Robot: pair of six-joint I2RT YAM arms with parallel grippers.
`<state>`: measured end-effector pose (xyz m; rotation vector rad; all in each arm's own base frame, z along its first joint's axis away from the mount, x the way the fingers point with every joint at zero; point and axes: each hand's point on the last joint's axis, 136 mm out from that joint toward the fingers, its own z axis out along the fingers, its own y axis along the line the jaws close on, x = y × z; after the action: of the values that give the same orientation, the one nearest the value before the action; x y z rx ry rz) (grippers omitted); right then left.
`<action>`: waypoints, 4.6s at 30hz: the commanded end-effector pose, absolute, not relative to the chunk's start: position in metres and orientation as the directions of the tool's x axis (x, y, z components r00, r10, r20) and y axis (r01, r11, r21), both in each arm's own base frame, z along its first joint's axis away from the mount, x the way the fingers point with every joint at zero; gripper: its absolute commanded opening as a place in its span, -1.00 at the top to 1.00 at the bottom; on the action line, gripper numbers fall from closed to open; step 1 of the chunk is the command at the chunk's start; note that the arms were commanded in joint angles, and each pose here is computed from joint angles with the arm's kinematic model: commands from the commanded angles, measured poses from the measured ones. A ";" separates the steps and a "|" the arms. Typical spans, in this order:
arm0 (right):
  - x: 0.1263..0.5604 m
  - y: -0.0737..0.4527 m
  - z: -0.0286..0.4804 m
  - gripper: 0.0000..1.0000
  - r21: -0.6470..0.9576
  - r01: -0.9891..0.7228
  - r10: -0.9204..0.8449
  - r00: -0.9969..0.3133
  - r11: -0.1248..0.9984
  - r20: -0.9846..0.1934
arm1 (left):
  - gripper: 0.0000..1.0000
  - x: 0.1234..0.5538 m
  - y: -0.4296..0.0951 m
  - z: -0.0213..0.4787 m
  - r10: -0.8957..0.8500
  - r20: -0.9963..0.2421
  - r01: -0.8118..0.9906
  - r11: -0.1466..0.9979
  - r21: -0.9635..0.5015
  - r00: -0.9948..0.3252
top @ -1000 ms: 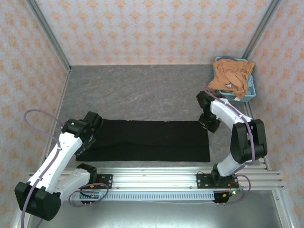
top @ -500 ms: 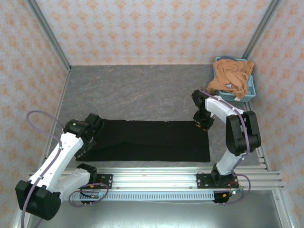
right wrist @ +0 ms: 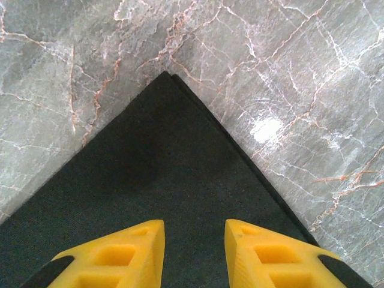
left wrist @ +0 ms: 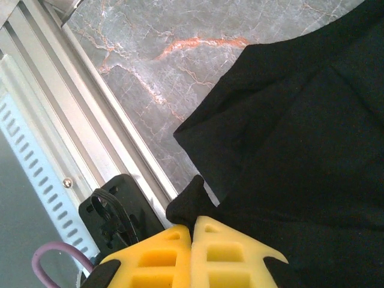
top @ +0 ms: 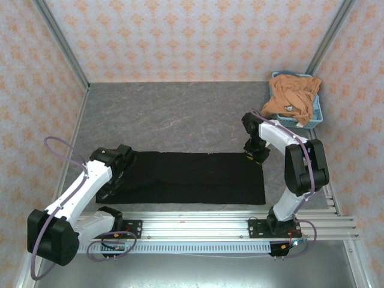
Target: Fold and stack the t-shirts
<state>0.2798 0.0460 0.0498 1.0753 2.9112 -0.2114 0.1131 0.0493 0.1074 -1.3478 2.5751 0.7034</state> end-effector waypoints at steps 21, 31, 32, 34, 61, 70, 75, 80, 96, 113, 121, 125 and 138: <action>0.279 0.045 0.074 0.36 -0.092 0.611 0.603 -0.791 0.786 -0.102 | 0.75 0.141 0.095 0.061 -0.856 -0.324 -0.882 0.269 0.387 -0.403; 0.285 0.055 0.089 0.35 -0.009 0.552 0.548 -0.829 0.834 -0.111 | -0.13 0.167 0.112 0.069 -0.875 -0.296 -0.893 0.268 0.361 -0.382; 0.287 0.060 0.089 0.35 0.019 0.538 0.537 -0.837 0.843 -0.101 | -0.13 0.172 0.110 0.077 -0.869 -0.293 -0.889 0.288 0.356 -0.399; 0.289 0.074 0.087 0.35 0.083 0.499 0.505 -0.861 0.862 -0.064 | -0.13 0.180 0.100 0.091 -0.855 -0.294 -0.888 0.334 0.317 -0.427; 0.325 0.061 0.007 0.53 -0.064 0.558 0.561 -0.814 0.827 0.149 | 0.46 0.359 -0.032 0.001 -0.674 -0.098 -0.680 0.716 0.156 -0.732; 0.367 0.055 0.032 0.52 -0.018 0.573 0.573 -0.818 0.819 0.045 | 0.17 0.417 -0.019 0.082 -0.606 -0.282 -0.648 0.757 0.083 -0.744; 0.367 0.055 0.050 0.47 0.018 0.550 0.551 -0.834 0.835 -0.025 | -0.04 0.370 -0.001 0.096 -0.690 -0.248 -0.721 0.691 0.050 -0.680; 0.365 0.070 0.050 0.47 0.051 0.504 0.505 -0.863 0.862 -0.013 | -0.18 0.362 0.022 0.072 -0.820 -0.152 -0.825 0.564 -0.047 -0.552; 0.360 0.090 0.045 0.47 0.071 0.474 0.474 -0.880 0.878 0.014 | -0.11 0.400 -0.007 0.090 -0.874 -0.128 -0.870 0.481 -0.102 -0.468; 0.364 0.101 0.054 0.47 0.121 0.457 0.459 -0.888 0.881 0.009 | 0.11 0.434 -0.066 0.054 -0.740 -0.099 -0.746 0.665 0.035 -0.665; 0.363 0.105 0.056 0.47 0.132 0.448 0.450 -0.893 0.884 0.012 | 0.25 0.430 -0.064 0.035 -0.740 -0.090 -0.746 0.663 0.070 -0.666; 0.363 0.105 0.056 0.47 0.129 0.448 0.451 -0.893 0.885 0.010 | 0.54 0.426 -0.062 0.033 -0.737 -0.091 -0.743 0.664 0.087 -0.669; 0.364 0.105 0.056 0.46 0.129 0.448 0.451 -0.892 0.884 0.009 | 1.00 0.437 -0.065 0.063 -0.687 -0.172 -0.705 0.706 0.072 -0.706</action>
<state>0.3596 0.1035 0.0428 0.7604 3.0607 0.1927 0.4346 -0.0713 0.0334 -1.2137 2.8203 0.1462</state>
